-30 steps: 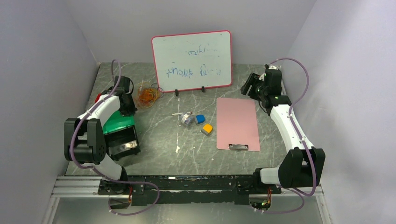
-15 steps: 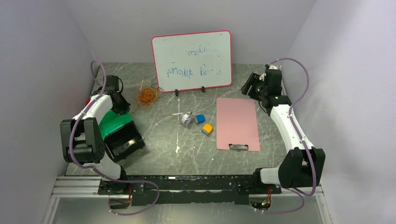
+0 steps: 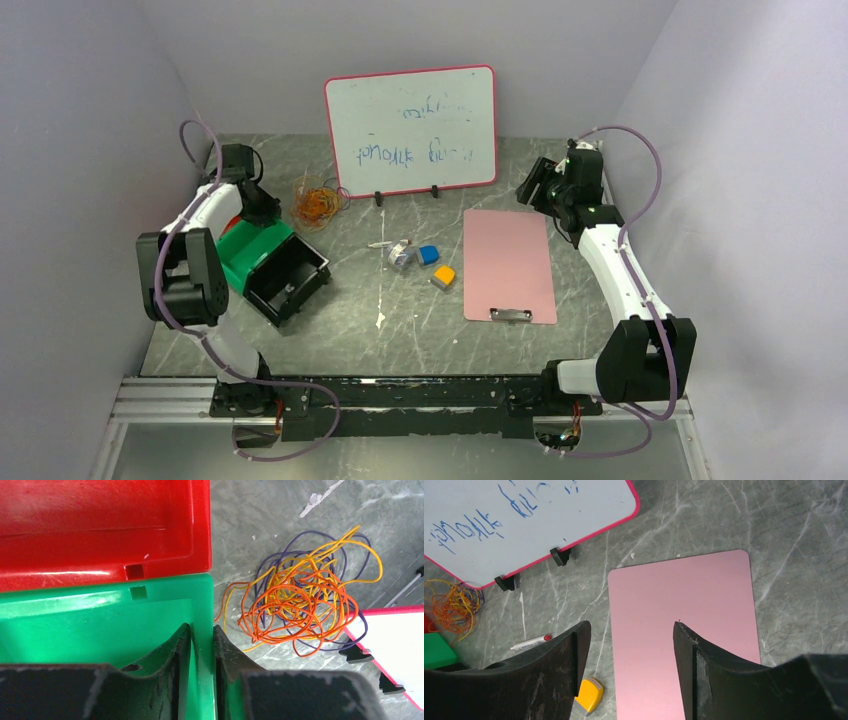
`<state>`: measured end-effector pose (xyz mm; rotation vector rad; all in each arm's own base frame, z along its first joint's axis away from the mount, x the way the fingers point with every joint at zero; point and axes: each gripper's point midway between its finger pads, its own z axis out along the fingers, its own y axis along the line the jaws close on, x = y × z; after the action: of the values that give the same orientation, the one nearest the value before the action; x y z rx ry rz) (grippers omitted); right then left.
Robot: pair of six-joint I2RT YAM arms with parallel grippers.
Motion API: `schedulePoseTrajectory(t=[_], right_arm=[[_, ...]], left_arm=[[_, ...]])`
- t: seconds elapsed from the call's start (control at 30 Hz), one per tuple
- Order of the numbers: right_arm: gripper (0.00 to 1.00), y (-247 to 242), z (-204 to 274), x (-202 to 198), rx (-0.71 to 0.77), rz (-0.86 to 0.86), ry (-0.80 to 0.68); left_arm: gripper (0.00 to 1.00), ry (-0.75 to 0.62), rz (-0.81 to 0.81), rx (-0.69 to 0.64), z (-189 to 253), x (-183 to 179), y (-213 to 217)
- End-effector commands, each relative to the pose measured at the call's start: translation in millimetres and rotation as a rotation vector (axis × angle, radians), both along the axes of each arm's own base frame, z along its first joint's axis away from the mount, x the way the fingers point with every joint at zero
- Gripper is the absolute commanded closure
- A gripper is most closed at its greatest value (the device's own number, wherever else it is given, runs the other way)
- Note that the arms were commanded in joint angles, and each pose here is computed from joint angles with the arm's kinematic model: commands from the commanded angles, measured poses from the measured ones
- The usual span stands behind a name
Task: Untangle the cables
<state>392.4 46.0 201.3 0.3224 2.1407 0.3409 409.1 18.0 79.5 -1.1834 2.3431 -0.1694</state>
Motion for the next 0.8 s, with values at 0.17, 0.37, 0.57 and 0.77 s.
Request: schedulePoseTrajectory(t=[0.17,0.37,0.57,0.77], right_arm=[[0.35,-2,1,1,0.002,-0.006,-0.007],[0.35,1,3,2,0.014,0.004,-0.011],[0.34,1,3,1,0.009,0.010,-0.016],[0.32,3,0,0,0.016,0.022,-0.014]], left_arm=[[0.54,-0.052,-0.060,-0.067,2,25,-2],[0.32,-0.130,-0.140,-0.017,29,36,1],[0.31,-0.256,-0.402,0.102,66,31,-5],[0.31,-0.268,-0.586,0.302,73,-11,3]])
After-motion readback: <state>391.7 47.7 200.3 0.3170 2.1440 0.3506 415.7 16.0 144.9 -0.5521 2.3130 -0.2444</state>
